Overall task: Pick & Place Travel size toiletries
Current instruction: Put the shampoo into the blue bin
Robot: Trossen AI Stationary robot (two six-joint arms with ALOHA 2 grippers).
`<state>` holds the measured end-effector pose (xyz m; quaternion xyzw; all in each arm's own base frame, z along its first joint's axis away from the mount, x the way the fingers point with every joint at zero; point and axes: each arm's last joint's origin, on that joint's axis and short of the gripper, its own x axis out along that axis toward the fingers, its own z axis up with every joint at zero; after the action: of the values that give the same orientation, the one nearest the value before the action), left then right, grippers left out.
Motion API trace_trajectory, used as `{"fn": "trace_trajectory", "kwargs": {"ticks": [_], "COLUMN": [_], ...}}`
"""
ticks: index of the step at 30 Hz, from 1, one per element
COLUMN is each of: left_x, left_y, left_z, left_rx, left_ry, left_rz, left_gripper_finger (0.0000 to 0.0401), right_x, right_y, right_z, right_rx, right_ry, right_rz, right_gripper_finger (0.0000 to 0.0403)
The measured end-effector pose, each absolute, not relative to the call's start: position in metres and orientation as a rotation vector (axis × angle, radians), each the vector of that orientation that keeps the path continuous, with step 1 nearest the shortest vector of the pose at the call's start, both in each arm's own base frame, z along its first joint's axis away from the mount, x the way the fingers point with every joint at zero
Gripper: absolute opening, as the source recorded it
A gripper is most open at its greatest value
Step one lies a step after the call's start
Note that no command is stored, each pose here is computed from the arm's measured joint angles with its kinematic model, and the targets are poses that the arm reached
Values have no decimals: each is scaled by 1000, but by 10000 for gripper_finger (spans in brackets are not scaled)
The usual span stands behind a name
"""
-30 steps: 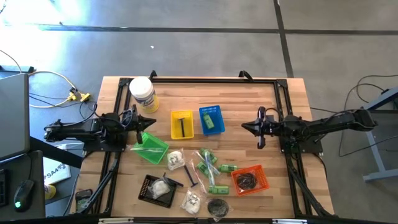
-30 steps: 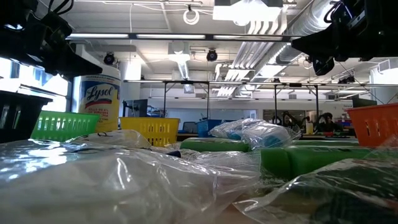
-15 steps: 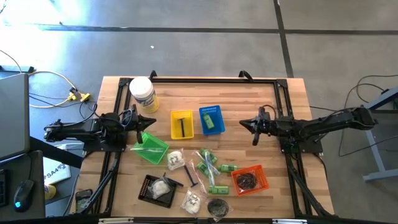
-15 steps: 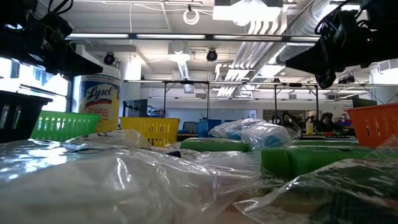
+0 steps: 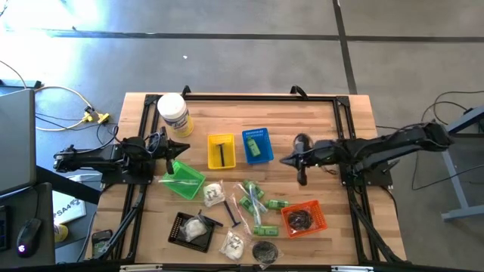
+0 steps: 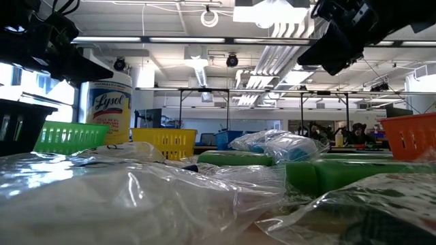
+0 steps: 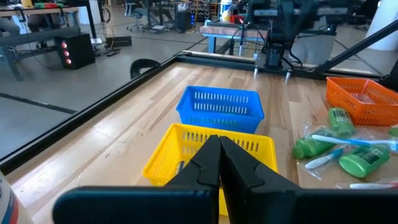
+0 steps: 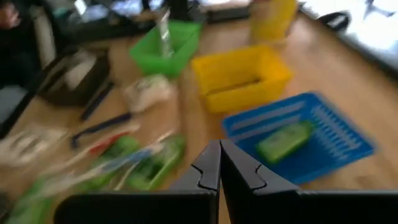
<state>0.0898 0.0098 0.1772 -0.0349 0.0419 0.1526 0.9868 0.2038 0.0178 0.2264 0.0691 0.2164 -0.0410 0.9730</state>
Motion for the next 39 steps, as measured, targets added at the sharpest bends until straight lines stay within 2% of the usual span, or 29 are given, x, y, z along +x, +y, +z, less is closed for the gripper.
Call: {"fn": "trace_trajectory", "kwargs": {"ticks": [6, 12, 15, 18, 25, 28, 32, 39], "left_x": [90, 90, 90, 90, 90, 89, 89, 89], "left_y": [10, 10, 10, 10, 10, 9, 9, 9], "left_z": [177, 177, 177, 177, 177, 177, 176, 176], "left_rx": [-70, -70, -70, -70, -70, -70, -69, -69], "left_ry": [84, 84, 86, 88, 92, 98, 105, 106], "left_rz": [306, 305, 302, 302, 297, 294, 294, 294], "left_gripper_finger": [0, 0, 0, 0, 0, 0, 0, 0], "right_x": [244, 279, 291, 300, 323, 327, 326, 321], "right_y": [39, 54, 61, 68, 93, 100, 103, 100], "right_z": [221, 219, 217, 215, 215, 213, 211, 208], "right_rx": [98, 127, 144, 124, 144, 181, 218, 279], "right_ry": [554, 779, 892, 994, 1084, 1127, 1159, 1210], "right_rz": [-124, 21, 6, 13, 101, 127, 95, -38], "right_gripper_finger": [2, 2, 13, 51, 200, 243, 267, 270]}}
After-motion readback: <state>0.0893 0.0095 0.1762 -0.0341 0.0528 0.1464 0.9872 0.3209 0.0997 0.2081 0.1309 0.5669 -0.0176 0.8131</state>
